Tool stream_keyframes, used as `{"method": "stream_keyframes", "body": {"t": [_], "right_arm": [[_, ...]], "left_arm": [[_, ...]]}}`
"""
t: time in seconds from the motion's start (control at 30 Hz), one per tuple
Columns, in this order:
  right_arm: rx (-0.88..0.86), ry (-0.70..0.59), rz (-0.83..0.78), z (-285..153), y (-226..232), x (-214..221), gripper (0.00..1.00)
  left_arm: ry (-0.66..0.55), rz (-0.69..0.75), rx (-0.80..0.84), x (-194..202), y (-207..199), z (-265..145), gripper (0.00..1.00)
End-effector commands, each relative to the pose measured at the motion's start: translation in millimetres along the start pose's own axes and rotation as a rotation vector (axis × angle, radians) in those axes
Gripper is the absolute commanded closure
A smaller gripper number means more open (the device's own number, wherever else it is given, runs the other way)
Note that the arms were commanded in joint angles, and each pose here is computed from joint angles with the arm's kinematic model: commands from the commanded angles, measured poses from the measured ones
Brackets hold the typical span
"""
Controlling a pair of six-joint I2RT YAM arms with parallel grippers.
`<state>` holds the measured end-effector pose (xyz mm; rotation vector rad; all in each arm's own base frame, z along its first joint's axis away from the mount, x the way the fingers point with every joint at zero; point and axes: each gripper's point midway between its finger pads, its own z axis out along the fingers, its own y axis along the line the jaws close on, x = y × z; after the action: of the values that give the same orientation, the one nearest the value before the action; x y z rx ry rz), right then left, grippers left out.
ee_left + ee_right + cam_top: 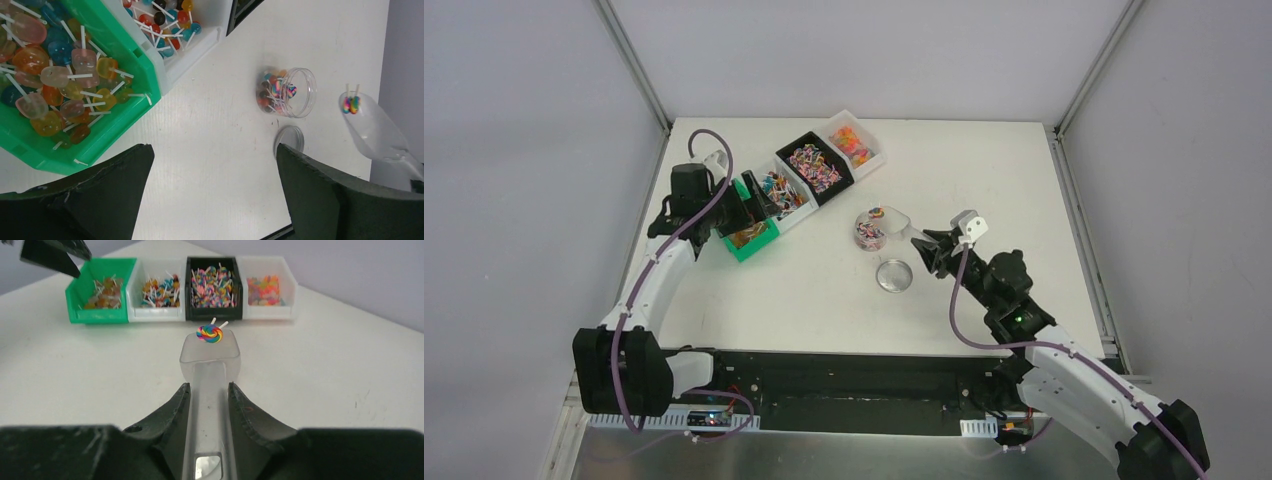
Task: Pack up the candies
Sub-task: Place the fake candies in the packing bottle.
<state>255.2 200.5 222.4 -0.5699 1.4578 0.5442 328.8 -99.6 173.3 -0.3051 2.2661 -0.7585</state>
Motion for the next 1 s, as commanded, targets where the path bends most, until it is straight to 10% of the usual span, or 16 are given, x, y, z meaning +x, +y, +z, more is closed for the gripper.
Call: {"method": "stream_keyframes", "body": {"t": [0.0, 0.97], "right_arm": [[0.025, 0.101, -0.003, -4, -3, 12, 1.00], [0.084, 0.437, -0.018, 22, -7, -13, 1.00]], "left_arm": [[-0.046, 0.075, 0.020, -6, -7, -9, 0.01], [-0.036, 0.122, -0.021, 5, 4, -15, 0.01]]}}
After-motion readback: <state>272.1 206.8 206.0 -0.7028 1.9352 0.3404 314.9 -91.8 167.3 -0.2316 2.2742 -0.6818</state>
